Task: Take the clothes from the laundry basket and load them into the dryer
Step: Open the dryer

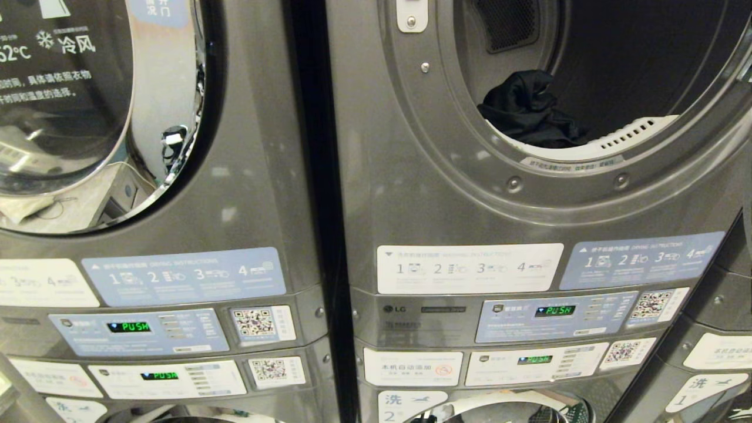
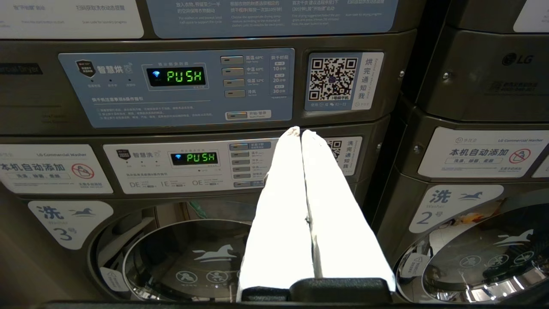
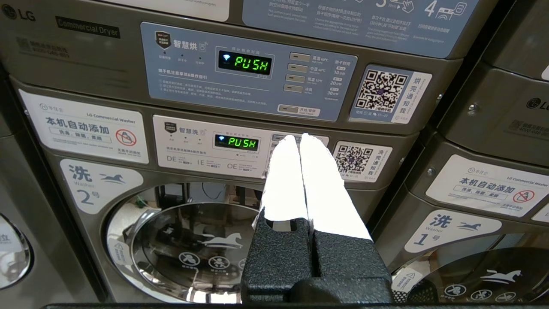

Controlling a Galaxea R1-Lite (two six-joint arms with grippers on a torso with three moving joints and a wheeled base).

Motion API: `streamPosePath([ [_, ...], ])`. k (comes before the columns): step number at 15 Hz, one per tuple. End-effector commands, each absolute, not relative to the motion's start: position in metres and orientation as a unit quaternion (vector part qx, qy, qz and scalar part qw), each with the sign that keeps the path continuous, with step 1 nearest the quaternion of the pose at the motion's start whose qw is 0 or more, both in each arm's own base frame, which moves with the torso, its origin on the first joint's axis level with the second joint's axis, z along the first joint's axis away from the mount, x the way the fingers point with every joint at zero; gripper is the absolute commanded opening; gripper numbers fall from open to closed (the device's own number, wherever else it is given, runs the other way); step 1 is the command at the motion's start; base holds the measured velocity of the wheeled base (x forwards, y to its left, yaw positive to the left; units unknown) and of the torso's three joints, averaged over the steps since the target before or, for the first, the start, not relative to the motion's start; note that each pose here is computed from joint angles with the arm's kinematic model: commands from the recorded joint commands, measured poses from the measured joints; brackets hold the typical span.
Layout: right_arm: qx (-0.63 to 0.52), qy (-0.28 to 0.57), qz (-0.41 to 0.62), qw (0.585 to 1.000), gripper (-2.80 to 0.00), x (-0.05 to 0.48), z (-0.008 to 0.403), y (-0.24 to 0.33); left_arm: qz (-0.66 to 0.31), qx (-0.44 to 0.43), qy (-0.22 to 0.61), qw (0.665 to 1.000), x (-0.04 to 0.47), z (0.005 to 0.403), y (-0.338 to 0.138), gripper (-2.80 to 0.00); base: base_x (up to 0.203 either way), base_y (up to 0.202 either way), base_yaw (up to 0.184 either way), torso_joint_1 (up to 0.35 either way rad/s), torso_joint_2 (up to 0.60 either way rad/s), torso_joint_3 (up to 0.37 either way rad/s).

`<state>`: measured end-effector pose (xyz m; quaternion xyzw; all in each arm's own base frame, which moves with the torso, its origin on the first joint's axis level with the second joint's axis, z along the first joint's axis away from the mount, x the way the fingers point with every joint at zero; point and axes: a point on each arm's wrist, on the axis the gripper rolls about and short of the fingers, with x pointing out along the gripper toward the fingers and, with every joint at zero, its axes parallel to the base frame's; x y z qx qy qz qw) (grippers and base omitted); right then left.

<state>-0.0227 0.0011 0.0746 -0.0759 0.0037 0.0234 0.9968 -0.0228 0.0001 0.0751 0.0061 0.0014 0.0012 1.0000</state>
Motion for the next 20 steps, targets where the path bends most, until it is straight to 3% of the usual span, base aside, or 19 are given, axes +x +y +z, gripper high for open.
streamPosePath([
  [1,-0.077,0.004,0.024,0.997,-2.80,-0.0226,0.0743,0.0011,0.001,0.006,0.002,1.000,-0.0227,0.0747,0.0001,-2.80,0.000,0.000,0.000,0.000,0.00,0.000],
  [20,-0.038,0.002,0.017,0.999,-2.80,-0.0227,0.0750,0.0008,0.001,0.007,0.002,1.000,-0.0227,0.0749,0.0000,-2.80,0.000,0.000,0.000,0.000,0.00,0.000],
])
